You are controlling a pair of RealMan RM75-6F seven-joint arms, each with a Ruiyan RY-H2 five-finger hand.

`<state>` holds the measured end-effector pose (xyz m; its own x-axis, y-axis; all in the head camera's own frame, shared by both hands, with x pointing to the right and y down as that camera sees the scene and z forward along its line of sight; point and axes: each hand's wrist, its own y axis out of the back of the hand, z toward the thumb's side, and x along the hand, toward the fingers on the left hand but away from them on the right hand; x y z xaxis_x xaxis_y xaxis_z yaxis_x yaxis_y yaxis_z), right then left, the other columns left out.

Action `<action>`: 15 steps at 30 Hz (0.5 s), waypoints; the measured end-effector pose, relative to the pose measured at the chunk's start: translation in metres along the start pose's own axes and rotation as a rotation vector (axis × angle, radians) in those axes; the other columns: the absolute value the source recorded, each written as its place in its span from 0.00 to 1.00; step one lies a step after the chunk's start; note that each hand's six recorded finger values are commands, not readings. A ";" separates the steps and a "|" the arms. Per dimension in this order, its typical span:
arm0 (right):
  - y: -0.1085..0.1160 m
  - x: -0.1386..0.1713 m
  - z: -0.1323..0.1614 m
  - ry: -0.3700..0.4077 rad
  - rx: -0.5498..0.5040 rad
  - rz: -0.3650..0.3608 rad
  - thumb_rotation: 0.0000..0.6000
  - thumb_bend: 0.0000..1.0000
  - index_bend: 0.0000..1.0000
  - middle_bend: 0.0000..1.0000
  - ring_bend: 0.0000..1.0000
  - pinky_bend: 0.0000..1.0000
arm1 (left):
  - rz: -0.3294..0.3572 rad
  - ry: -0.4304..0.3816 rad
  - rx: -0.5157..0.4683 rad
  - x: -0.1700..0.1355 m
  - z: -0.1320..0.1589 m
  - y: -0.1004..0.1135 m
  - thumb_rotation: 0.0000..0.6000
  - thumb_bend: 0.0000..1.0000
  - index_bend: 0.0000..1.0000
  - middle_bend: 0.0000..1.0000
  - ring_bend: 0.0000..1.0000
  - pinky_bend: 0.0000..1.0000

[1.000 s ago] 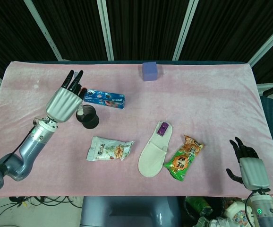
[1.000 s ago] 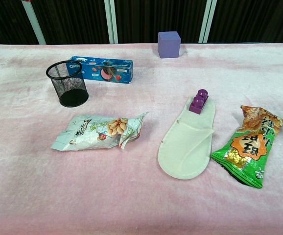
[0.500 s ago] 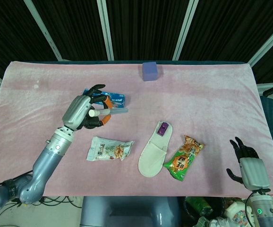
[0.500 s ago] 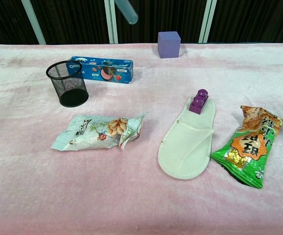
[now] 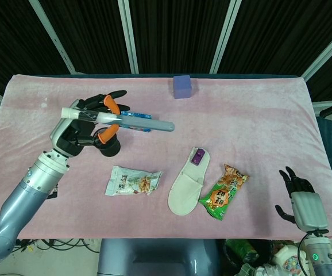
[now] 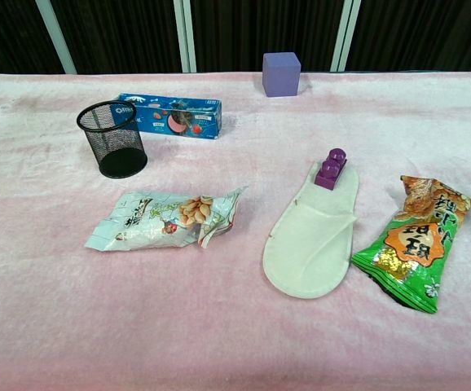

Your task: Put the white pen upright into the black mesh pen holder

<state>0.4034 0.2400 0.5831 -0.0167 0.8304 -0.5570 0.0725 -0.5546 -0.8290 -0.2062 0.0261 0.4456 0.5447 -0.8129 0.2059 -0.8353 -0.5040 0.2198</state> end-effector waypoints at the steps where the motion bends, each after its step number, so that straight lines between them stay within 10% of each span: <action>1: 0.000 0.000 0.000 -0.001 0.000 0.000 1.00 0.17 0.00 0.02 0.17 0.16 | 0.001 -0.001 0.036 0.000 -0.002 0.001 1.00 0.40 0.65 0.57 0.10 0.24; 5: 0.000 0.000 0.000 -0.002 0.000 0.001 1.00 0.18 0.00 0.02 0.17 0.16 | 0.028 -0.013 0.285 -0.001 -0.014 0.011 1.00 0.40 0.66 0.58 0.11 0.25; 15: 0.000 -0.001 -0.001 -0.004 -0.004 0.003 1.00 0.18 0.00 0.02 0.17 0.16 | 0.134 -0.060 1.388 -0.002 -0.063 0.039 1.00 0.40 0.66 0.58 0.11 0.25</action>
<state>0.4045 0.2394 0.5833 -0.0202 0.8286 -0.5595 0.0761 -0.5567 -0.8272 -0.2347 0.0266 0.5140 0.4816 -0.8705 0.1014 -0.2909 -0.2680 -0.9185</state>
